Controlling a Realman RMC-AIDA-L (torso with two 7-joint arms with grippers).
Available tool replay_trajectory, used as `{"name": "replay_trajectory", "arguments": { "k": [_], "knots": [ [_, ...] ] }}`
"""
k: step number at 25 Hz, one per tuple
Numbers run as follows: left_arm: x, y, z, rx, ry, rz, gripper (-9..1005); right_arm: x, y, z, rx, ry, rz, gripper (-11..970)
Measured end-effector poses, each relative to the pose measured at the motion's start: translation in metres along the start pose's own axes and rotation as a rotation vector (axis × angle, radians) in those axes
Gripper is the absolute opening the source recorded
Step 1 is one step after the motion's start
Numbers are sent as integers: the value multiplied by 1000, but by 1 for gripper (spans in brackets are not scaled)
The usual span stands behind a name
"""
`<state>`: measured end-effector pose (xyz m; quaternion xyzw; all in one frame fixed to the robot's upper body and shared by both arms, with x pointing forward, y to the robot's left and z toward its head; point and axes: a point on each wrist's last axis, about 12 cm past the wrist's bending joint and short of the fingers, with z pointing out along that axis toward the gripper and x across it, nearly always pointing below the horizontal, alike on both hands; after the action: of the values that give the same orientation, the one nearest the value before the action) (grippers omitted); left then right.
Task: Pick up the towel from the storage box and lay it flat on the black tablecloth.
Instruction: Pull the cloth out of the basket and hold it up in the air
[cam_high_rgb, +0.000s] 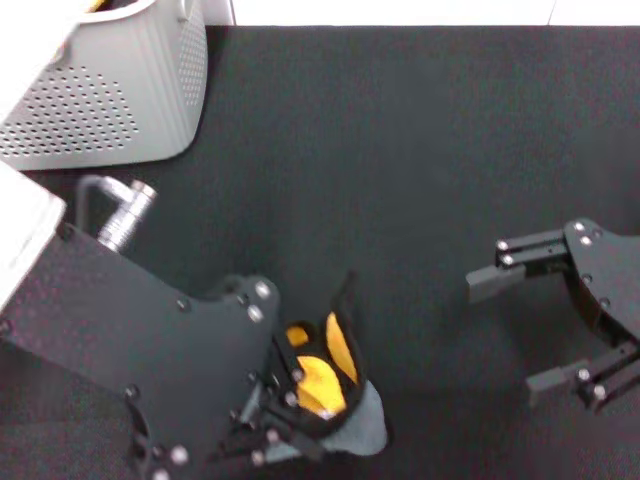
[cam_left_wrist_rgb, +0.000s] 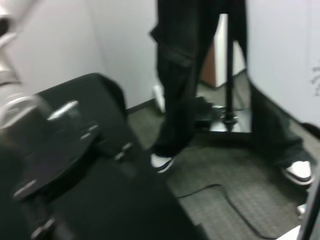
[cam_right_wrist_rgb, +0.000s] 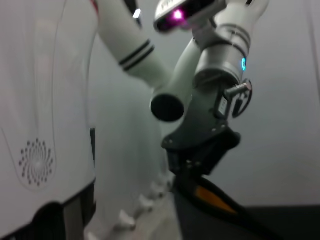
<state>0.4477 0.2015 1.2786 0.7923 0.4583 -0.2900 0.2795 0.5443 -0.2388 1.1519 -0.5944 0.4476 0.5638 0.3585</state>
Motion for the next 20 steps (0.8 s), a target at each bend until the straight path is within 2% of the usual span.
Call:
{"name": "replay_trajectory", "arguments": {
  "k": [3,8,15,20],
  "knots": [
    [-5,2,8,15,-19,15,9,-16,-15,-3,-13,69,-40,814],
    [-8,9,11,13,-49,16,9,-38,-30,-5,-67,157,-101,811],
    [1,23,23,81,-108,-45,10,-53,-36,1,-181,284,-123,810],
    [8,24,34,136,-127,-54,10,-51,-36,4,-211,342,-149,810]
  ]
}}
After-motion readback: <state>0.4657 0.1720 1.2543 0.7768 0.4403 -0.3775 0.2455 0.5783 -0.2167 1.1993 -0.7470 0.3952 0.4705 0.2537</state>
